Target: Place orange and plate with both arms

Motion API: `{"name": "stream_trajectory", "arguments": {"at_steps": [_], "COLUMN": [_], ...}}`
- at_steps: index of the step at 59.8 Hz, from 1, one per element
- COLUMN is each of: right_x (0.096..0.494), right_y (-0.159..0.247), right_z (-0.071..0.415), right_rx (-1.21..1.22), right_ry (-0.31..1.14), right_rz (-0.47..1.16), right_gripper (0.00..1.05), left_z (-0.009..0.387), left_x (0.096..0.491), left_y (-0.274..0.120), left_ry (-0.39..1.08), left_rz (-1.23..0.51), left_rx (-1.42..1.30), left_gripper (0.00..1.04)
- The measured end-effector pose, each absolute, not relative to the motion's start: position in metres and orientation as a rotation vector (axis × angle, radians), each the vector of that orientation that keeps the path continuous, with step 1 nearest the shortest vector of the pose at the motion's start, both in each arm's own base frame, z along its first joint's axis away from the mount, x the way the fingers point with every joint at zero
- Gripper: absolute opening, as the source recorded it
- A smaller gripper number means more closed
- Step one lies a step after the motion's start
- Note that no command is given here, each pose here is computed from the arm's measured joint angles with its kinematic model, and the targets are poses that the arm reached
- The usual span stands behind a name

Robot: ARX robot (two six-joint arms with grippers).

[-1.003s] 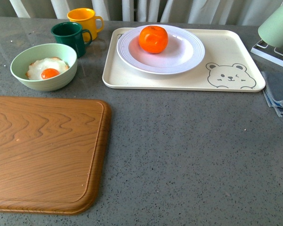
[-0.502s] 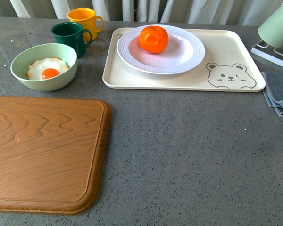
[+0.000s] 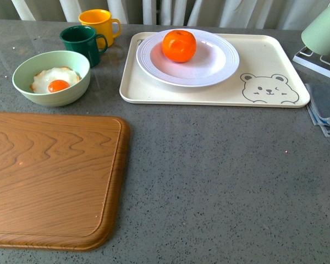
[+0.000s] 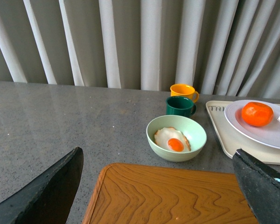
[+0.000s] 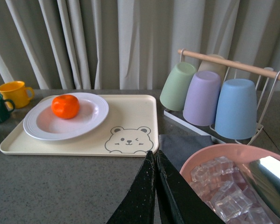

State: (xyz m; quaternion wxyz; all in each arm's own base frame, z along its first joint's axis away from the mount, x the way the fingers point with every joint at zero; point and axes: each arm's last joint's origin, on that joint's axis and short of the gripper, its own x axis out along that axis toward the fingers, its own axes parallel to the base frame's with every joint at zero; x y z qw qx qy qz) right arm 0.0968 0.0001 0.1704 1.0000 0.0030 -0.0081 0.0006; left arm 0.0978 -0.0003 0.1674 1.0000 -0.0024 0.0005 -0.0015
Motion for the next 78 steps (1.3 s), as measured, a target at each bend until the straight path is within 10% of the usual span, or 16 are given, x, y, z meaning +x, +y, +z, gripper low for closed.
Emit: {"name": "stream_trajectory", "arguments": {"at_steps": [38, 78], "right_x": [0.0967, 0.0967], "right_y": [0.0001, 0.0001], "right_z": [0.1705, 0.1705], "right_rx": [0.005, 0.005], "right_ry": [-0.018, -0.018], "right_rz": [0.002, 0.002], "right_gripper": [0.97, 0.96], "left_z": [0.1674, 0.1674], "left_x": [0.0978, 0.0978], "left_y": [-0.0003, -0.0003], "left_ry": [0.001, 0.001], "left_rz": [-0.003, -0.003], "left_rx": [-0.005, -0.005], "left_gripper": [0.96, 0.96]}}
